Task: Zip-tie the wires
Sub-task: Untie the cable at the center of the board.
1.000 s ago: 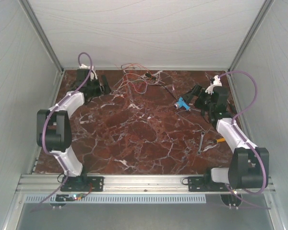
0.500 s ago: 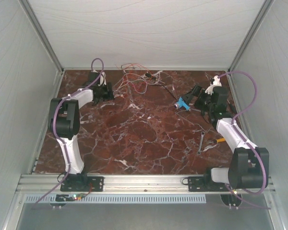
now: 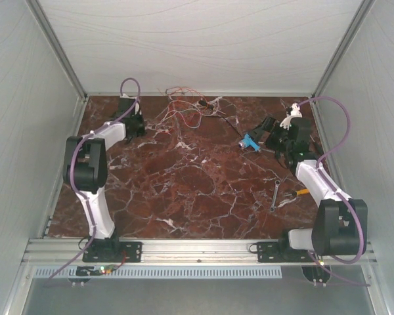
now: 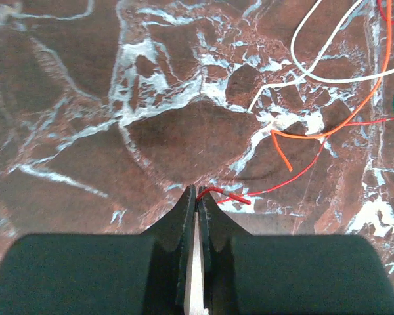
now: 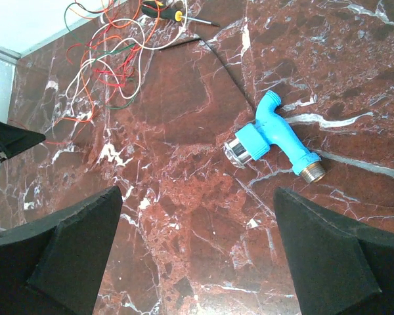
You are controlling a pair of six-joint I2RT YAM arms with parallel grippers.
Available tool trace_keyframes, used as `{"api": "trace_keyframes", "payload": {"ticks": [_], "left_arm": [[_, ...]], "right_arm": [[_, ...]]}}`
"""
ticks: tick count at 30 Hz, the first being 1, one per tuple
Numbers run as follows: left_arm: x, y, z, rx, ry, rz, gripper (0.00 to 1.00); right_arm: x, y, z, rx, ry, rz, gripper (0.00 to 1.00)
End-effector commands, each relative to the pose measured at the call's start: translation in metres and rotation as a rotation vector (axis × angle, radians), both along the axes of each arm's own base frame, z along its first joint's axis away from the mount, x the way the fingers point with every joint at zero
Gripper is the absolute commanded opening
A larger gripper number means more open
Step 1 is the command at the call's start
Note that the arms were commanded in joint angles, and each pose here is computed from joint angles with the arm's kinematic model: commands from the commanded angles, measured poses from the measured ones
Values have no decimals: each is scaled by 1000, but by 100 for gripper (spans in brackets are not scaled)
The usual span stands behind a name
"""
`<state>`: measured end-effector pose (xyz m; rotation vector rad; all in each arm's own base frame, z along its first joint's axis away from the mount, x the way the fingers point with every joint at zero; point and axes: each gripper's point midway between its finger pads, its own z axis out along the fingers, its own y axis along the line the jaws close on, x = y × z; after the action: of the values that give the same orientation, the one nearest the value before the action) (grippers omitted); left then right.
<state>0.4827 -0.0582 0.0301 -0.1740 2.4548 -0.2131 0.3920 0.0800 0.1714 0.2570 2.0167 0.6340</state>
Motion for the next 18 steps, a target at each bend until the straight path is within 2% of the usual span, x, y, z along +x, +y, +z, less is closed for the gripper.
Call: {"api": "trace_keyframes", "payload": {"ticks": [1,12,18], "left_arm": [[15,15,72,50,-191,89,0],[-25,43,251,77,-511,243,0],[-49,47,369,18,-746,282,0]], "right_arm": [[4,3,14,14,-25,19,98],[1,6,20,23,-53,35,98],[0,8,21,26,-62,45,98]]}}
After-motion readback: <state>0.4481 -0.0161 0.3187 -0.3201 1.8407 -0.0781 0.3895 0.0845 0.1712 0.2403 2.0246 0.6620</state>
